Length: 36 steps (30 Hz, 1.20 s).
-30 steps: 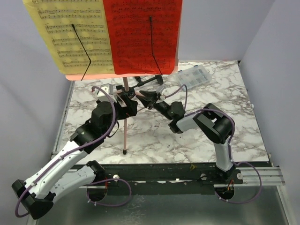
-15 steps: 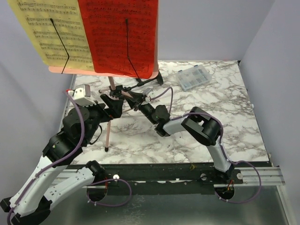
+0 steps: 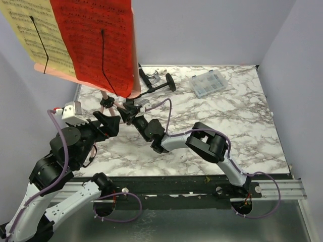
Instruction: Set up the instrument practice props
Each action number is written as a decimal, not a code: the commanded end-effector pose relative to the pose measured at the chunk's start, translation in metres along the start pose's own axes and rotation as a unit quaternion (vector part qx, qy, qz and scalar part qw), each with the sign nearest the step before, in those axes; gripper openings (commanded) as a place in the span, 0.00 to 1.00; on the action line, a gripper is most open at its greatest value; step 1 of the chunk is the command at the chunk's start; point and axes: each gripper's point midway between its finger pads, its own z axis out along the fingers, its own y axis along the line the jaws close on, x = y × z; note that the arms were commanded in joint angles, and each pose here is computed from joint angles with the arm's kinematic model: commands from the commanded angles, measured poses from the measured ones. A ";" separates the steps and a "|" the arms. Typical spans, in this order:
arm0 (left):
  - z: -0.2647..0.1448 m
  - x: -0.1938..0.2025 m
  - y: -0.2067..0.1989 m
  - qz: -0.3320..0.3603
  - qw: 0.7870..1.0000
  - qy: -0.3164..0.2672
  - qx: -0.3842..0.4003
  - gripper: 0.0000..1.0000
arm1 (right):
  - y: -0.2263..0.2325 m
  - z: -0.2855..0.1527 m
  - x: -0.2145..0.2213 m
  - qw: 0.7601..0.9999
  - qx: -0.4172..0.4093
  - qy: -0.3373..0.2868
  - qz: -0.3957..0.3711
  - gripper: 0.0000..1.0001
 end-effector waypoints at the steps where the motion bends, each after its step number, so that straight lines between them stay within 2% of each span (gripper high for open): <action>1: -0.019 -0.009 0.017 -0.002 1.000 -0.013 -0.021 0.98 | -0.049 -0.091 0.167 0.961 0.154 0.230 0.011 0.00; 10: -0.024 -0.002 0.020 -0.011 1.000 -0.010 -0.013 0.98 | -0.029 -0.101 0.175 0.958 0.175 0.228 -0.017 0.00; 16: -0.024 0.008 0.022 -0.015 1.000 0.001 -0.005 0.99 | -0.025 -0.103 0.175 0.957 0.171 0.234 -0.008 0.00; 17: -0.024 0.010 0.022 -0.018 1.000 0.002 -0.006 0.99 | -0.024 -0.103 0.173 0.958 0.167 0.233 -0.008 0.03; 19: -0.021 0.017 0.022 -0.022 1.000 0.009 -0.003 0.99 | -0.020 -0.103 0.165 0.963 0.149 0.226 -0.007 0.16; 20: -0.020 0.021 0.022 -0.025 1.000 0.013 0.000 0.99 | -0.018 -0.103 0.160 0.965 0.141 0.223 -0.009 0.29; 22: -0.019 0.028 0.020 -0.036 0.999 0.019 0.009 0.99 | -0.014 -0.103 0.148 0.968 0.119 0.219 -0.013 0.47; 26: -0.017 0.040 0.015 -0.055 0.998 0.026 0.035 0.99 | -0.011 -0.113 0.124 0.971 0.088 0.220 -0.025 0.68; 30: -0.015 0.049 0.015 -0.067 0.996 0.021 0.050 0.99 | -0.014 -0.127 0.089 0.975 0.062 0.210 -0.044 0.80; 36: -0.002 0.065 0.013 -0.069 0.996 0.029 0.054 0.99 | -0.026 -0.160 0.061 0.974 0.045 0.216 -0.042 0.85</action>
